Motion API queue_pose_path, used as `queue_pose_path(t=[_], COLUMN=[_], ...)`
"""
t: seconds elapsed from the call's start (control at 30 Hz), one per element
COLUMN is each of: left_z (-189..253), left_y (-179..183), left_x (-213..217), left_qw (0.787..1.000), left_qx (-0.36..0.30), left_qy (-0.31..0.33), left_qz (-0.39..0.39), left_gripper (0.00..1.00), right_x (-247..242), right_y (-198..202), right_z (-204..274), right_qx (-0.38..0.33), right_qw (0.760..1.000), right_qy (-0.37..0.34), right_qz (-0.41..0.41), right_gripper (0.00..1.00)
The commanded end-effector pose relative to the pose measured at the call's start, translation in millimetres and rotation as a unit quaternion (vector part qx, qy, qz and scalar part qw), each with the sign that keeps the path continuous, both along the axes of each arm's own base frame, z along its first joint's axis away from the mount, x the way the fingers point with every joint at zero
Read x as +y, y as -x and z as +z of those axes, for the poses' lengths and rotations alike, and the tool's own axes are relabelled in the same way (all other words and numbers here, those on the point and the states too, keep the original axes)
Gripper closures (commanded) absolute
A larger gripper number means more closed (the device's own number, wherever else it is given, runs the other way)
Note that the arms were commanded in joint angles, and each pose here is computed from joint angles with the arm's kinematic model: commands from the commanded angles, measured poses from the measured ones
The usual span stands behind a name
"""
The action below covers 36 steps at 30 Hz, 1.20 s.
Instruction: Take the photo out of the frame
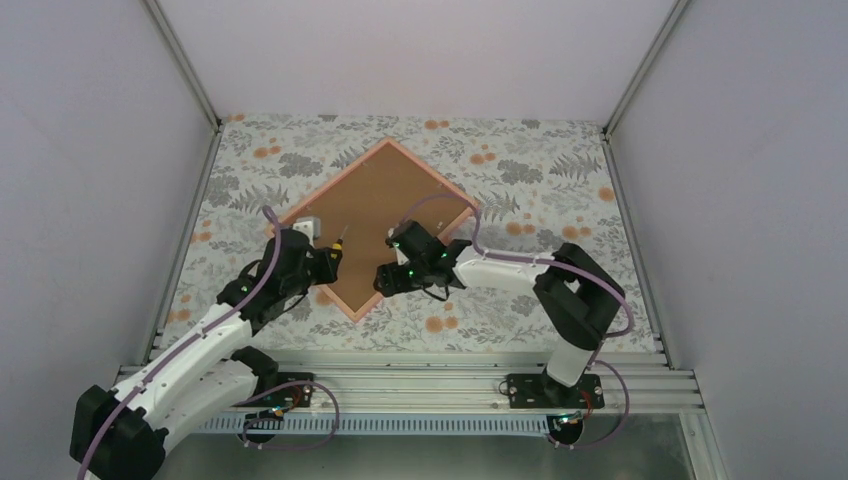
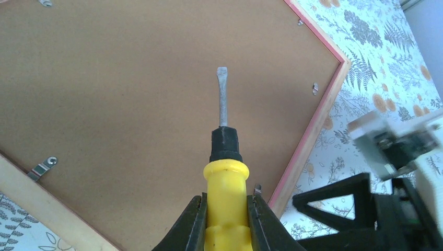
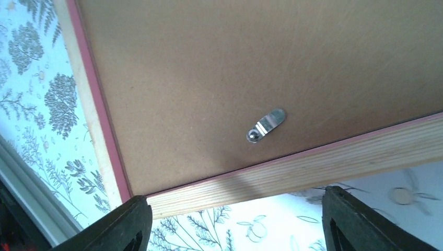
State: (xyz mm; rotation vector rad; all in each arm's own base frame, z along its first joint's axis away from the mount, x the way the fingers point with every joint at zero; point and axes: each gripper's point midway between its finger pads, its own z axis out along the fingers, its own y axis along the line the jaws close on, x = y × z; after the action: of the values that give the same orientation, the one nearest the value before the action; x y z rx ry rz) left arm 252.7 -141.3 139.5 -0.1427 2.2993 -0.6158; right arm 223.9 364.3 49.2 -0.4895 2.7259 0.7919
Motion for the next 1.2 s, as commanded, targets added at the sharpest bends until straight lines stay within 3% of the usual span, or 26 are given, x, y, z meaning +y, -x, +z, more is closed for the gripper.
queue_pose_path(t=[0.0,0.5,0.73,0.93,1.17], left_z=[9,16,10,7,0], left_y=[2,1,-4,-7,-8], left_x=[7,-4,-13,-20,-26], left_qw=[1.000,1.000,0.999,0.999,0.998], left_qx=[-0.004,-0.011,-0.006,-0.002,0.007], left_qy=[-0.002,0.012,0.015,0.013,0.017], left_qz=[0.014,-0.013,-0.031,-0.045,-0.058], left_gripper=[0.98,0.98,0.98,0.98,0.98], right_x=[-20,-135,-158,-164,-159], right_y=[-36,-202,-256,-274,-267], right_z=[42,59,40,15,-6], right_qx=[-0.080,-0.157,-0.163,-0.155,-0.132], right_qw=[0.997,0.983,0.980,0.982,0.988], right_qy=[-0.003,0.008,0.020,0.036,0.028], right_qz=[0.018,-0.092,-0.109,-0.097,-0.081], right_gripper=[0.27,0.28,0.29,0.30,0.34])
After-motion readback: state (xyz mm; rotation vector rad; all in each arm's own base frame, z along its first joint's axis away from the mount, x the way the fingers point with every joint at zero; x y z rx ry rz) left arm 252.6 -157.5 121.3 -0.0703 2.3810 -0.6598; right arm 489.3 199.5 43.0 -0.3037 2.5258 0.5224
